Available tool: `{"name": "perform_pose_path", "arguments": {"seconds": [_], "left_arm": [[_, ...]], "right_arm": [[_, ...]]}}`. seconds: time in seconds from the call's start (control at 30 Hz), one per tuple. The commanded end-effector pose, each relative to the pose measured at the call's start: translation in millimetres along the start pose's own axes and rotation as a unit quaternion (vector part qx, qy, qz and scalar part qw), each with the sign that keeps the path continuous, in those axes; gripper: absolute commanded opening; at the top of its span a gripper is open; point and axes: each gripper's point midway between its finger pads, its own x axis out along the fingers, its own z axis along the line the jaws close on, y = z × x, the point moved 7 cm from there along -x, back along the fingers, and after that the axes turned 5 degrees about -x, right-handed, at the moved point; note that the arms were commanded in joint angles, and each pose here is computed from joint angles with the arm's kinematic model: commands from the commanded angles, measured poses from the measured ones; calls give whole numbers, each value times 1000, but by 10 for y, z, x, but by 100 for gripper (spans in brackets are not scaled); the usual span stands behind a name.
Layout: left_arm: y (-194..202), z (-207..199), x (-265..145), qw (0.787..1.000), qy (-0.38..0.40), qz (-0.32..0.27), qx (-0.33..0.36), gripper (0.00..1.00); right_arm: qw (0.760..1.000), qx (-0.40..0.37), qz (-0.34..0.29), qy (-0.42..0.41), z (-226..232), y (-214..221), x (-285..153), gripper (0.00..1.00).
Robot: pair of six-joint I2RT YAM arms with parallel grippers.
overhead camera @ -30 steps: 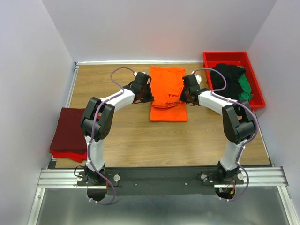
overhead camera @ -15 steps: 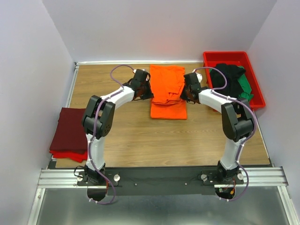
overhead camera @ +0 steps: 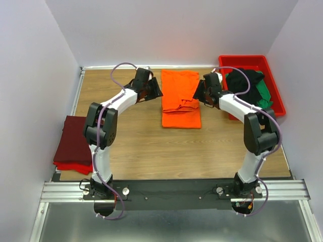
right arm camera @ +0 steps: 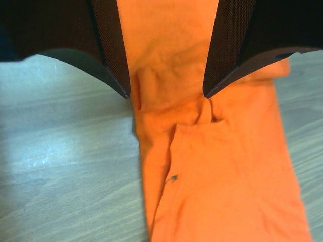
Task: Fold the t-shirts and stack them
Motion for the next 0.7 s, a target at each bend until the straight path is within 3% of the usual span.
{"name": "perform_pose_path", "arguments": {"seconds": [0.0,0.07,0.1,0.23,0.43,0.67], "left_arm": [[79,-43,-306,1000,-7,-9,10,50],[239,-66,-371,1000,-10,-1,24,34],[270,-115,-441,999,-6,-2,33,21],[531,-187,-495,998,-8,24,51,8],[908,-343,-383,995,5,70,68,5],[1087,-418,-162,993,9,99,66,5]], "right_arm": [[999,-20,-17,-32,75,4,-316,65],[998,-40,-16,-44,154,141,-448,60],[997,-51,-12,-52,233,224,-492,55],[995,-67,11,-67,382,461,-504,44],[994,-80,38,-71,484,652,-342,41],[993,-86,54,-66,474,752,-224,40]]}}
